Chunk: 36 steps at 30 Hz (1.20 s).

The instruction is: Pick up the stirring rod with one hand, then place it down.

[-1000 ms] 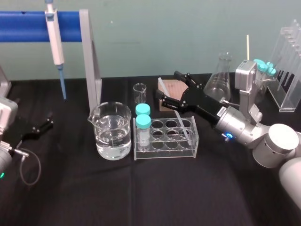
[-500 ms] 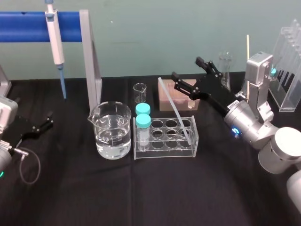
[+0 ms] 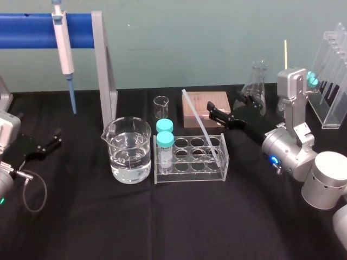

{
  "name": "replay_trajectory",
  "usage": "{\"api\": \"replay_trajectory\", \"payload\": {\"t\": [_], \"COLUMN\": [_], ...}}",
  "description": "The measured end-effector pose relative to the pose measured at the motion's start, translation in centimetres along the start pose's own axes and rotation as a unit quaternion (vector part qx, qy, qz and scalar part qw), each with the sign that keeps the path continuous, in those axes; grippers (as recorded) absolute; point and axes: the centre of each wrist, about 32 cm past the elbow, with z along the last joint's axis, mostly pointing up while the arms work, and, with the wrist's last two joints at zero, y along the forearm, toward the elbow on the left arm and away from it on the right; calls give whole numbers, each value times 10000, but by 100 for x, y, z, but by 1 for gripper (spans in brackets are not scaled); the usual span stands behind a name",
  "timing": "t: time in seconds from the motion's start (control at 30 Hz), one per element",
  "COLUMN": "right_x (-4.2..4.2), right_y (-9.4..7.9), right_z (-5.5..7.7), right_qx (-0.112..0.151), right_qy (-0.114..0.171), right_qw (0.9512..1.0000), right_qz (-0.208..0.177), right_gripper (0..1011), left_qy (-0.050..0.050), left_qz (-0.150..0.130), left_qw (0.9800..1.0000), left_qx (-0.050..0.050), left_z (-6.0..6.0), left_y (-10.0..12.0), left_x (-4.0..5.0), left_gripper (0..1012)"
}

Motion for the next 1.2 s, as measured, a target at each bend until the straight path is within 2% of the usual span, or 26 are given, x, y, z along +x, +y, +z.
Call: {"api": "replay_trajectory", "payload": {"t": [0.13, 1.2], "right_x": [-3, -3], "right_y": [-5, -7], "right_z": [-6, -6], "right_qx": [-69, -83], "right_qy": [-40, -36], "right_qw": [10000, 10000], "right_qz": [-10, -13], "right_gripper": [1000, 1000], "left_qy": [0, -1], "left_qz": [0, 0], "left_qw": [10000, 10000], "left_qx": [0, 0], "left_z": [0, 0], "left_y": [0, 0], "left_x": [0, 0], "left_gripper": [1000, 1000]}}
